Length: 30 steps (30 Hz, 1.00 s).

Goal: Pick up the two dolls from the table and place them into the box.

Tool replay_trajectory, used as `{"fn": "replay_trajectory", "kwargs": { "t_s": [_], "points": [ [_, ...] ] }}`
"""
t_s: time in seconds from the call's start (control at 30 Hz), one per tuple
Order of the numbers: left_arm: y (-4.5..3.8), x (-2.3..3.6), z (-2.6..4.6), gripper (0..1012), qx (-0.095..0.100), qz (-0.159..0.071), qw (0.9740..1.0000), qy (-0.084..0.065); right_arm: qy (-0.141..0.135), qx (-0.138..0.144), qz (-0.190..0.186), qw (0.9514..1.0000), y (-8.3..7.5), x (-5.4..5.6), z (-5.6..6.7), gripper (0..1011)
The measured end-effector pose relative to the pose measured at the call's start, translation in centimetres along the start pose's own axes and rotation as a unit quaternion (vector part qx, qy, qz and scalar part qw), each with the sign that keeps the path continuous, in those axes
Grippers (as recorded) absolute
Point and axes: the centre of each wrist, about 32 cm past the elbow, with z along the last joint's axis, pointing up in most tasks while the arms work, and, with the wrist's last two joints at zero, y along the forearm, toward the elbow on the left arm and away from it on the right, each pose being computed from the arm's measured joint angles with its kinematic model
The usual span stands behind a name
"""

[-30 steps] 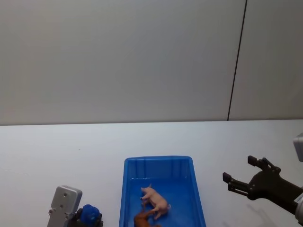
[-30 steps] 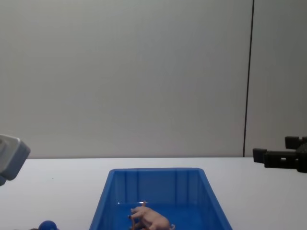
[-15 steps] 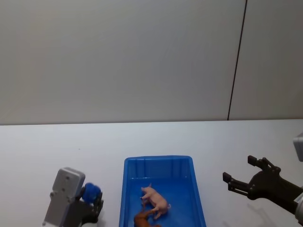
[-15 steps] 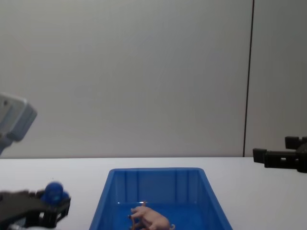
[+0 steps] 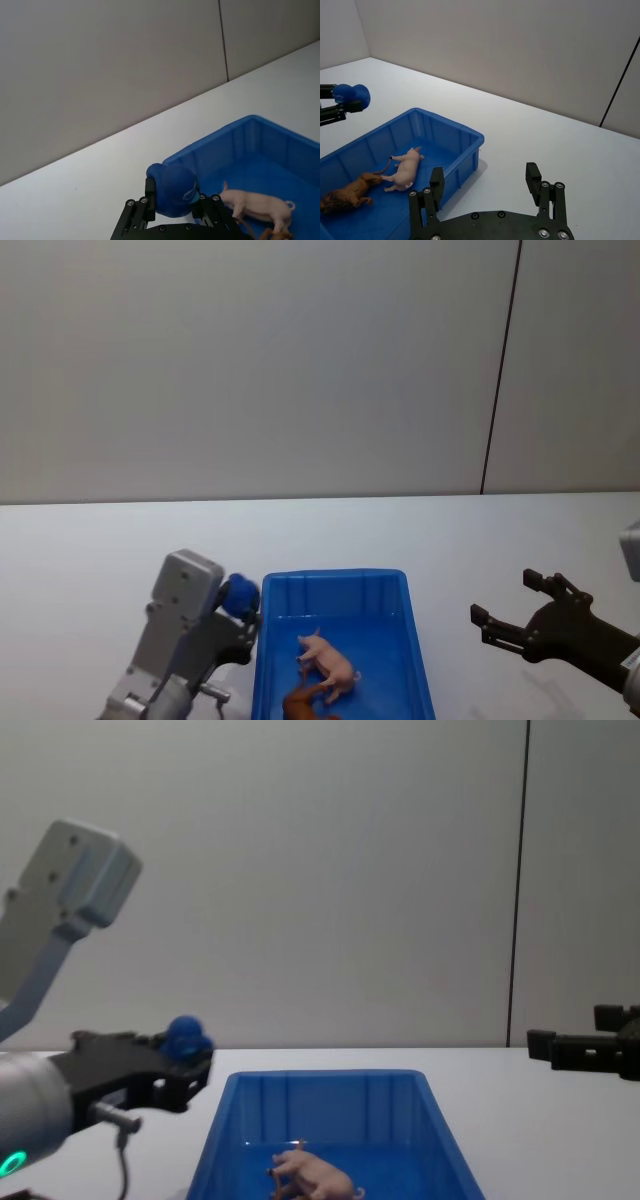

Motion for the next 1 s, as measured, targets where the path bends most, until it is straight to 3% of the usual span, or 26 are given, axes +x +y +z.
{"fn": "replay_trajectory", "kwargs": {
  "t_s": [0.17, 0.27, 0.4, 0.47, 0.7, 1.0],
  "points": [
    [-0.86, -0.62, 0.73, 473, -0.015, -0.025, 0.9996, -0.006, 0.000, 0.000, 0.000, 1.0000, 0.0, 0.0, 0.0, 1001],
    [-1.36, -0.96, 1.08, 622, -0.023, -0.037, 0.9990, -0.009, 0.000, 0.000, 0.000, 1.0000, 0.0, 0.0, 0.0, 1001],
    [-1.86, -1.35, 1.42, 707, -0.031, -0.051, 0.9981, -0.011, 0.000, 0.000, 0.000, 1.0000, 0.0, 0.0, 0.0, 1001],
    [-2.07, -1.52, 1.57, 803, -0.035, -0.057, 0.9976, -0.013, 0.000, 0.000, 0.000, 1.0000, 0.0, 0.0, 0.0, 1001],
    [-2.46, -1.83, 1.90, 985, -0.050, -0.069, 0.9963, -0.014, 0.000, 0.000, 0.000, 1.0000, 0.0, 0.0, 0.0, 1001],
    [-2.54, -1.86, 2.07, 1001, -0.077, -0.069, 0.9945, -0.016, 0.000, 0.000, 0.000, 1.0000, 0.0, 0.0, 0.0, 1001]
  ]
}}
